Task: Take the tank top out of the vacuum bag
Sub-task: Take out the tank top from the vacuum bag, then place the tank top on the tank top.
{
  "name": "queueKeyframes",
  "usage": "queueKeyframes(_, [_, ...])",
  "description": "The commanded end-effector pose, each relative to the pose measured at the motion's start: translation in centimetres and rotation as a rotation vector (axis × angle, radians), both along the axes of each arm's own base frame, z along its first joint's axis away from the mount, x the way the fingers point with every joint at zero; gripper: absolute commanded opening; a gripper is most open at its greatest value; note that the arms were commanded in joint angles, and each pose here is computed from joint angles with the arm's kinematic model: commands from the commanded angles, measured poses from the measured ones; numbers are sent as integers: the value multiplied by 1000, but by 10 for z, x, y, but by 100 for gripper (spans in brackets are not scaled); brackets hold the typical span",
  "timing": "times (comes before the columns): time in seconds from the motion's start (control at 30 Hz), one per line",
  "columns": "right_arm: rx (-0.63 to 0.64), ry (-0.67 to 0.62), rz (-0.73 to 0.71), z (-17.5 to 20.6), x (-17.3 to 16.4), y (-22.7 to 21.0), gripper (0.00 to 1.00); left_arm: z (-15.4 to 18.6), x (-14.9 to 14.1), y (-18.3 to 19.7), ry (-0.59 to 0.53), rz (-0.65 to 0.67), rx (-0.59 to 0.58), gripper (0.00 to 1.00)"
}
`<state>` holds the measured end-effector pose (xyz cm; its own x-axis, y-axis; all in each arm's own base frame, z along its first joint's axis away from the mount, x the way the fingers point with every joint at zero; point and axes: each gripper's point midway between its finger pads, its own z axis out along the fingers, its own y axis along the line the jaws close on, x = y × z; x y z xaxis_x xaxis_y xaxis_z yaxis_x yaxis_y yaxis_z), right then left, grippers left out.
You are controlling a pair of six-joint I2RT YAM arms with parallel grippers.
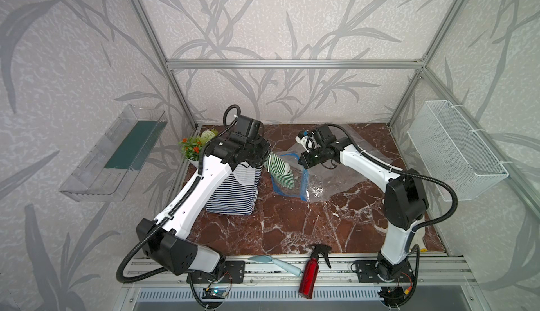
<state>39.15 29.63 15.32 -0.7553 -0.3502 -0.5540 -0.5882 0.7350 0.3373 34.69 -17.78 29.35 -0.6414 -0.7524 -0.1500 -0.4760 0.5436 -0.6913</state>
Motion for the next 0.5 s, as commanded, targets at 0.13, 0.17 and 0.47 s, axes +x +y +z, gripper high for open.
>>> queueKeyframes(0.13, [8,-1,7,6,2,1,0,48,6,40,-131,145,41,0])
queueKeyframes(0.17, [7,1,6,5,2,1,0,52,9,43,-145,146,43,0])
queueKeyframes(0.47, [5,-7,5,8,2,0,0,79,45,73,-254,172,68,0])
